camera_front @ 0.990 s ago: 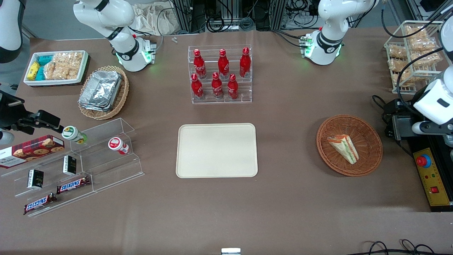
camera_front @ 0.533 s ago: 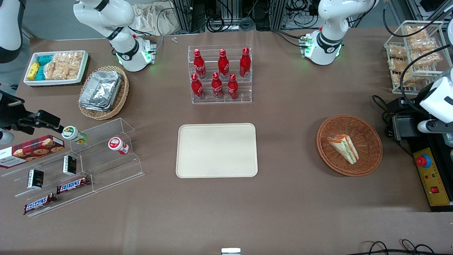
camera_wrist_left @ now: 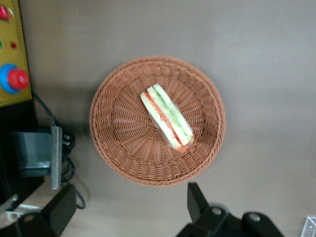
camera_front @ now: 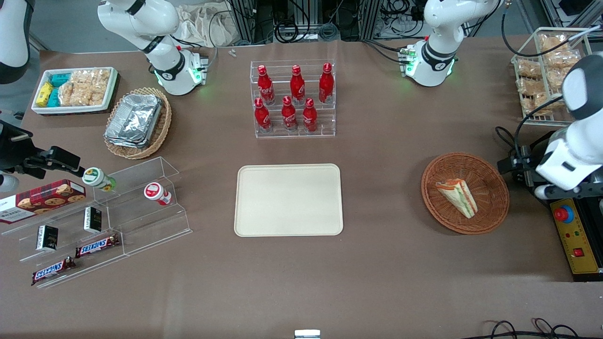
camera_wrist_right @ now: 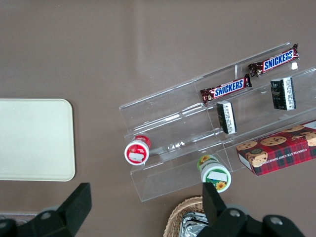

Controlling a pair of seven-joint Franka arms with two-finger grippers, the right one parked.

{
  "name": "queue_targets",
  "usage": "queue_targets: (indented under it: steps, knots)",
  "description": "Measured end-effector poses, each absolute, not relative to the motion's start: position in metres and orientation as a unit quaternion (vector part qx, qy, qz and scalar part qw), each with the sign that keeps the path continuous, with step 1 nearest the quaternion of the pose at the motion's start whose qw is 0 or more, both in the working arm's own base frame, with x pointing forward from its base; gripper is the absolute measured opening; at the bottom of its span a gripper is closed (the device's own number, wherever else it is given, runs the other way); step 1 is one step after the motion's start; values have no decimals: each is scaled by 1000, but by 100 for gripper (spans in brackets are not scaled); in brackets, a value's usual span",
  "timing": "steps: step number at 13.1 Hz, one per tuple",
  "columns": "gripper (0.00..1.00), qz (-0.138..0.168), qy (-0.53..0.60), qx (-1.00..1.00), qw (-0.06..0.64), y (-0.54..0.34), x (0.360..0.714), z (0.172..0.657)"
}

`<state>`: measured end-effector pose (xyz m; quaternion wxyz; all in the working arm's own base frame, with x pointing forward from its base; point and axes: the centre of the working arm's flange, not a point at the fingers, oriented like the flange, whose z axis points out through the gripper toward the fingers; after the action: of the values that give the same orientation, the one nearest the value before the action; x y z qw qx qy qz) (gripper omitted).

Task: Place sandwich from basket to tray
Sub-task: 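Move the left gripper over the wicker basket toward the sandwich, then lower the left gripper and grasp the wrapped sandwich in the basket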

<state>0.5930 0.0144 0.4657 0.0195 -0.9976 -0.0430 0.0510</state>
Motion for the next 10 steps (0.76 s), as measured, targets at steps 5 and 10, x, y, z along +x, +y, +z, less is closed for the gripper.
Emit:
queue_targets:
  steps: [5,10]
  knots:
    - [100,46,-184,-982,8,5,593,371]
    - [100,39,-251,-967,-11,-2,591,297]
